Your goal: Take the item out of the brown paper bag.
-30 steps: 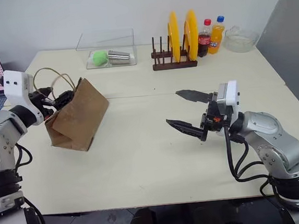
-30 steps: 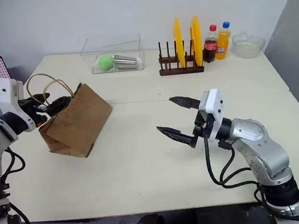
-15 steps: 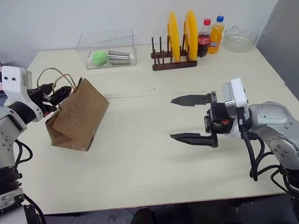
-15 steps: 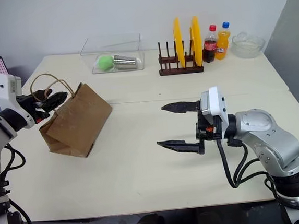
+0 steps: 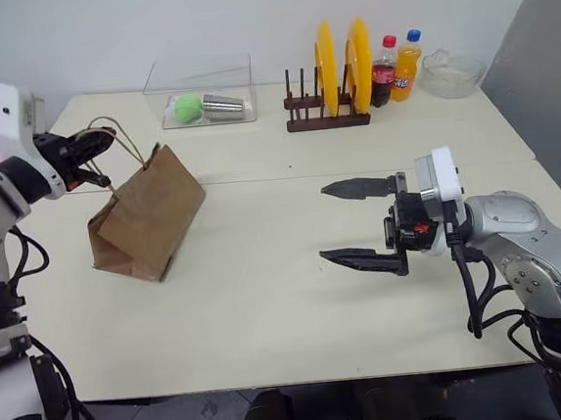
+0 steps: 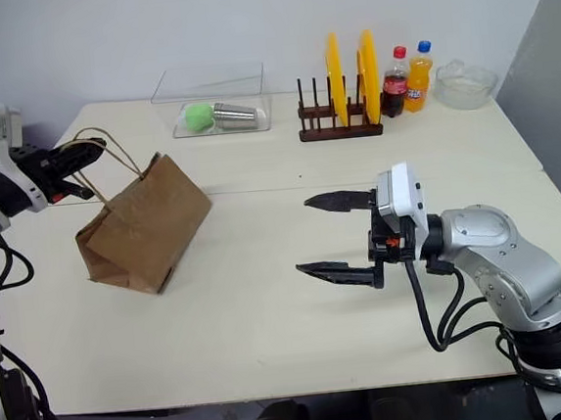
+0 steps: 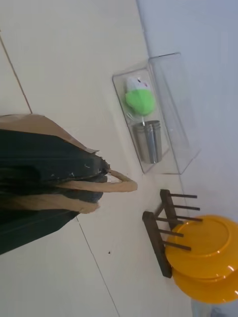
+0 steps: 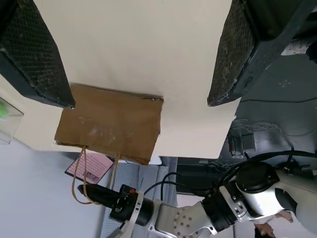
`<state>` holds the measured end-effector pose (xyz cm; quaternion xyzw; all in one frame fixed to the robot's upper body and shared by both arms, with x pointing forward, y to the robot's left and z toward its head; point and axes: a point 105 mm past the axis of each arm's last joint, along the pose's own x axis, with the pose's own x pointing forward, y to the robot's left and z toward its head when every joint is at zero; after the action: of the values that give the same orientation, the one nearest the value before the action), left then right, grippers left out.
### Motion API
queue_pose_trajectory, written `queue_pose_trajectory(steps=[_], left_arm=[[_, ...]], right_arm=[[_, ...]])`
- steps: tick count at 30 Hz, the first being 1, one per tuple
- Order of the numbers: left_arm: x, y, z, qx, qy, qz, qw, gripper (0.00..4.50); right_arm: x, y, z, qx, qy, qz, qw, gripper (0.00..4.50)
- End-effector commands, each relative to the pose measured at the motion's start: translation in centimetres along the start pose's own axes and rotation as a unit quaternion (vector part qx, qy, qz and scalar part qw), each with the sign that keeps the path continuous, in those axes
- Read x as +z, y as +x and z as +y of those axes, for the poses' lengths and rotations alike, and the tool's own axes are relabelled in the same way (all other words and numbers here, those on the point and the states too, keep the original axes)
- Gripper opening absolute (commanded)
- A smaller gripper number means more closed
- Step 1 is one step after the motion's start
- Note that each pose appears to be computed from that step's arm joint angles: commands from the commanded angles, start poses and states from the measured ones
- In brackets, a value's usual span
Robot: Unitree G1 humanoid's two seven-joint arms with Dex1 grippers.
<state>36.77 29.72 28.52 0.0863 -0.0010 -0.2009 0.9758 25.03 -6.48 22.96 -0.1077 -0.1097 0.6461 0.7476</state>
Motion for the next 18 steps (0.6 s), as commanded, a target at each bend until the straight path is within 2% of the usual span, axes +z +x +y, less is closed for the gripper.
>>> queue_pose_trajectory(steps=[1,7,15,18], left_arm=[[4.3,0.6,0.1,-0.021,0.06,-0.047,0.997,0.02],[6.8,3.6,-1.2,-0.078,0.09,-0.07,0.99,0.02],[8.4,9.0,-6.7,-0.184,0.113,-0.093,0.972,0.02],[8.6,10.1,-8.2,-0.206,0.118,-0.097,0.966,0.02]], right_arm=[[0.4,-0.1,0.2,-0.002,-0.024,0.007,1.0,4.5],[-0.6,-0.8,0.4,-0.021,-0.019,0.034,0.999,4.5],[-2.3,-2.0,0.8,-0.092,0.001,0.059,0.994,4.5],[-2.7,-2.4,1.0,-0.116,0.007,0.063,0.991,4.5]])
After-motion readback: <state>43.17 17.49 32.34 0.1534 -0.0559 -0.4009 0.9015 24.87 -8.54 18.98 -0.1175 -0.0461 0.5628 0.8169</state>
